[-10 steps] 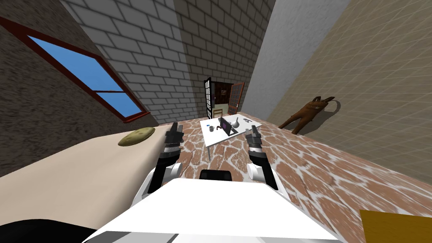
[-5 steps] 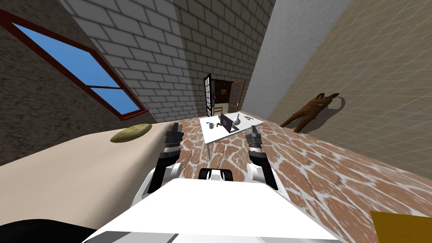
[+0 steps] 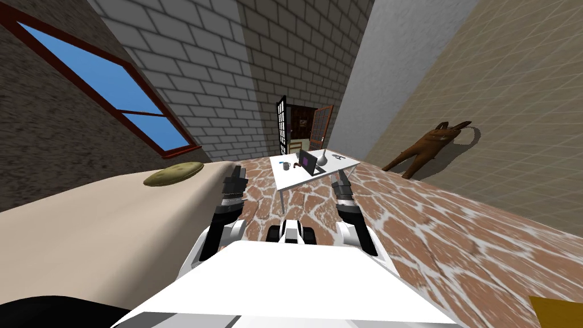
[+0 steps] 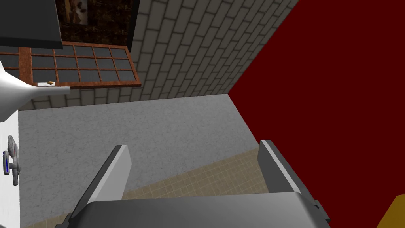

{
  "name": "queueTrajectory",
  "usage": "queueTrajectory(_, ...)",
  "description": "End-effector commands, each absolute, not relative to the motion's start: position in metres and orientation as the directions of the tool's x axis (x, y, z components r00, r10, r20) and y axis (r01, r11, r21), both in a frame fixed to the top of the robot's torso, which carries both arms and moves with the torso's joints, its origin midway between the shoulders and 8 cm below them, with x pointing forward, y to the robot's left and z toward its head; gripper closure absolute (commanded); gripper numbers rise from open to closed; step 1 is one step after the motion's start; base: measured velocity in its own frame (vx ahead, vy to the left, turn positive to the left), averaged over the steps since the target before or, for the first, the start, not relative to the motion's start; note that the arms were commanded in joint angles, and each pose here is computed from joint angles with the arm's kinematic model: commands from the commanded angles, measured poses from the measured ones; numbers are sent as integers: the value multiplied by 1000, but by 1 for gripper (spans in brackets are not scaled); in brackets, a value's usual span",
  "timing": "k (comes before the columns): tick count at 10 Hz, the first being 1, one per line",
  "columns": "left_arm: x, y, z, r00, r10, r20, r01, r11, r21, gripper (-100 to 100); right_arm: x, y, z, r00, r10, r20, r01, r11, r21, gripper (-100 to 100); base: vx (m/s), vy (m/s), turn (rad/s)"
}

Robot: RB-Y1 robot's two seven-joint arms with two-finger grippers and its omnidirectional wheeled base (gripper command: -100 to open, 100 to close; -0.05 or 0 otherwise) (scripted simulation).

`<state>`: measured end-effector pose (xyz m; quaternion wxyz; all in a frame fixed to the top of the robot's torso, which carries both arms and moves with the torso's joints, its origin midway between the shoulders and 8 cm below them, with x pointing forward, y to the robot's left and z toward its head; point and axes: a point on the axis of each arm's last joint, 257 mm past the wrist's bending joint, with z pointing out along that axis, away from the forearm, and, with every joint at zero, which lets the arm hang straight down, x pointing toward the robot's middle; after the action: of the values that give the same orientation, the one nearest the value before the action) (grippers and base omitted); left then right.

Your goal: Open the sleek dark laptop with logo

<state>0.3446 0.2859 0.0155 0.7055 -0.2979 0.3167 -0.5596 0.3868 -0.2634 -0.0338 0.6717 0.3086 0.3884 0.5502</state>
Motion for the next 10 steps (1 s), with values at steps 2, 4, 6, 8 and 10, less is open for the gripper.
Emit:
queueTrajectory(2, 345, 286, 15, 173, -978, -113, 601, 196, -775, 0, 395, -270, -55, 117, 927, -356, -437, 370, 820, -100, 34, 36, 52)
queueTrajectory(4, 345, 286, 15, 173, -978, -113, 601, 196, -775, 0, 399, -276, -67, 130, 880, -457, -399, 468, 788, -100, 33, 37, 75)
queueTrajectory(6, 345, 286, 15, 173, -978, -113, 601, 196, -775, 0, 403, -285, -78, 140, 815, -562, -358, 571, 739, -100, 41, 45, 75)
queueTrajectory(8, 345, 286, 15, 173, -978, -113, 601, 196, -775, 0, 407, -295, -90, 148, 733, -664, -315, 671, 671, -100, 44, 46, 78)
queueTrajectory(10, 345, 286, 15, 173, -978, -113, 601, 196, -775, 0, 411, -308, -102, 150, 633, -759, -270, 765, 584, -100, 38, 39, 84)
